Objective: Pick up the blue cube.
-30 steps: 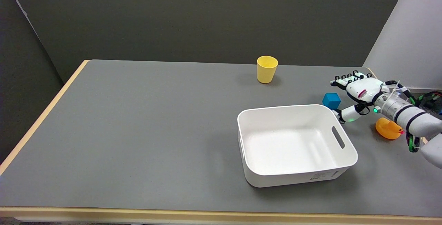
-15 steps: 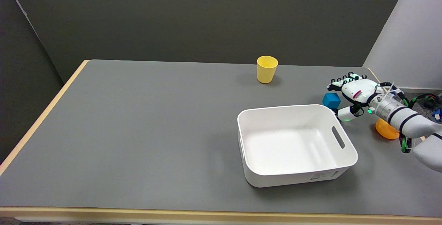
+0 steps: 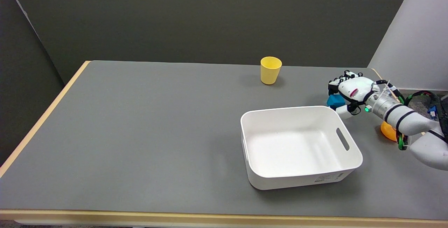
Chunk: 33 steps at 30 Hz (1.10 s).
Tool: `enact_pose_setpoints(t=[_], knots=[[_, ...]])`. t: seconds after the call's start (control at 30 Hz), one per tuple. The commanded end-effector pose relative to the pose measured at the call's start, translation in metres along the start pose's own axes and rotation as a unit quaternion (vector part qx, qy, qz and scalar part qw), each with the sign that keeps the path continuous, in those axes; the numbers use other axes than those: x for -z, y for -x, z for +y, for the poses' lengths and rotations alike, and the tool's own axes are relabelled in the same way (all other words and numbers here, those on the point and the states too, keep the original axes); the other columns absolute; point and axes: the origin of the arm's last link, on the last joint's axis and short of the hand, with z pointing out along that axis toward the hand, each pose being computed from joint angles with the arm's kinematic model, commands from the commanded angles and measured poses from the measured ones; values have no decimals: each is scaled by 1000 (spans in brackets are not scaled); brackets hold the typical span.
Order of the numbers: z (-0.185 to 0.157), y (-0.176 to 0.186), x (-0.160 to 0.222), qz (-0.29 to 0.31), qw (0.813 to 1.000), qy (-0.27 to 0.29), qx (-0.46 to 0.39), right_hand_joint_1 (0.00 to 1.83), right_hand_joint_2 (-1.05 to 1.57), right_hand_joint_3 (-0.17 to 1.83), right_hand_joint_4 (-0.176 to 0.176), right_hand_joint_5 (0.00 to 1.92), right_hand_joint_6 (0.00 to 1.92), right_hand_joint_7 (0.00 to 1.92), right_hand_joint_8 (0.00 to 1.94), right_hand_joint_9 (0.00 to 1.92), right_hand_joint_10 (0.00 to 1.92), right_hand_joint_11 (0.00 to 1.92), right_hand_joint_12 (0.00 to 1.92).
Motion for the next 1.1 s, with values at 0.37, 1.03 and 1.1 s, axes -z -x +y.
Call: enact_pose_setpoints(t=[0.37,1.03,1.1], knots=[[-2,-2,-1,5,1000,-7,0,799,817,852,-54,399,1212,374,1250,350,1010,14,1131],[14,-7,1,4,1000,28,-9,639,683,951,-80,198,479,276,920,282,969,0,1050],[18,-6,2,2,999,34,-10,613,669,961,-89,171,452,285,817,262,950,-1,1030]])
